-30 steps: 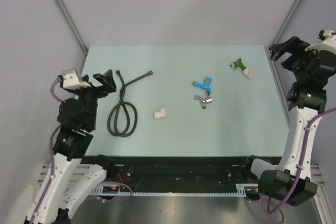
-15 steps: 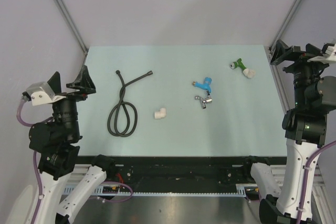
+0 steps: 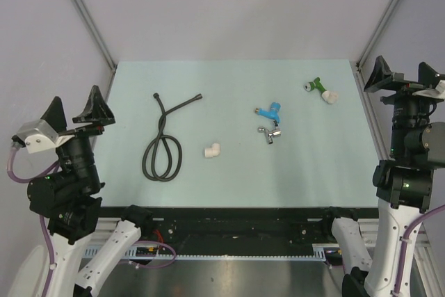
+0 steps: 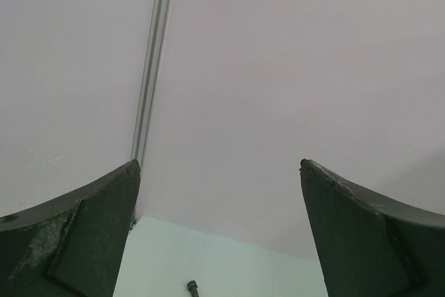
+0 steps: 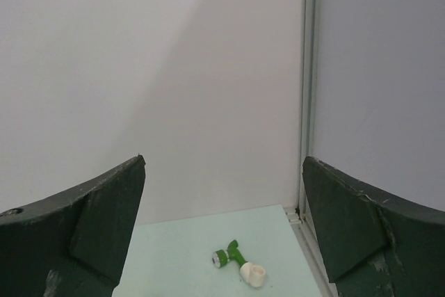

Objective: Install the water faucets

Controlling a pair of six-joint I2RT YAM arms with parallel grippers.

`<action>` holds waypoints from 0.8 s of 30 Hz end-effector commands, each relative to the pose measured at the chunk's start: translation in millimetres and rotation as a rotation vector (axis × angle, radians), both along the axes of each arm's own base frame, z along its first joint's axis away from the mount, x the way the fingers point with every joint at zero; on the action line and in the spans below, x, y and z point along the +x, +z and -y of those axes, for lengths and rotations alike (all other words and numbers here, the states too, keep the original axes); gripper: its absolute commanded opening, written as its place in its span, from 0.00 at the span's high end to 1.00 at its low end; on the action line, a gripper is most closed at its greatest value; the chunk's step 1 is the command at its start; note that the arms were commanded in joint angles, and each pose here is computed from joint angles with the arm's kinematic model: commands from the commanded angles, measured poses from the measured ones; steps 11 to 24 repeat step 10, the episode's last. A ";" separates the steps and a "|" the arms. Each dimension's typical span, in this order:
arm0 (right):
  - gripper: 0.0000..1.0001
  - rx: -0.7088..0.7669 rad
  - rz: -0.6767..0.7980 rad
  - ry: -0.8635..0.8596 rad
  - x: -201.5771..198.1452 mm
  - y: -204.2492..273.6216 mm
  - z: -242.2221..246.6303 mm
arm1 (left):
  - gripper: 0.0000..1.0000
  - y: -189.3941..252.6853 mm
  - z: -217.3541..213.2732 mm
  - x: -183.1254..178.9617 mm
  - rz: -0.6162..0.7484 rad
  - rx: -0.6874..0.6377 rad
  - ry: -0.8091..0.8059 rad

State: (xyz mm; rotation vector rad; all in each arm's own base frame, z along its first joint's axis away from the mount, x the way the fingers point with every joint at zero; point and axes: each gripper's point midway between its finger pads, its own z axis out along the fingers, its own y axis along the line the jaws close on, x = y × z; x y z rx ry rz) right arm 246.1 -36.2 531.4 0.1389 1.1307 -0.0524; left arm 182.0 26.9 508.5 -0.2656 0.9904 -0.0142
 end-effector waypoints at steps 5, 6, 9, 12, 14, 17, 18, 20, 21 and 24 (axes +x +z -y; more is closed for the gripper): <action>0.00 -0.045 0.062 -0.036 -11.7 17.1 1.8 | 0.00 12.4 -1.7 0.9 0.039 0.028 0.031; 0.00 -0.046 0.060 -0.037 -11.0 16.7 2.0 | 0.00 12.2 -0.6 2.3 0.040 0.029 0.028; 0.00 -0.043 0.047 -0.032 -7.7 13.5 1.9 | 0.00 10.6 3.4 9.3 0.025 0.040 0.021; 0.01 -0.040 0.044 -0.033 -7.2 12.5 2.1 | 0.00 10.2 4.9 11.7 0.019 0.043 0.018; 0.01 -0.040 0.044 -0.033 -7.2 12.5 2.1 | 0.00 10.2 4.9 11.7 0.019 0.043 0.018; 0.01 -0.040 0.044 -0.033 -7.2 12.5 2.1 | 0.00 10.2 4.9 11.7 0.019 0.043 0.018; 0.01 -0.040 0.044 -0.033 -7.2 12.5 2.1 | 0.00 10.2 4.9 11.7 0.019 0.043 0.018; 0.01 -0.040 0.044 -0.033 -7.2 12.5 2.1 | 0.00 10.2 4.9 11.7 0.019 0.043 0.018; 0.01 -0.040 0.044 -0.033 -7.2 12.5 2.1 | 0.00 10.2 4.9 11.7 0.019 0.043 0.018; 0.01 -0.040 0.044 -0.033 -7.2 12.5 2.1 | 0.00 10.2 4.9 11.7 0.019 0.043 0.018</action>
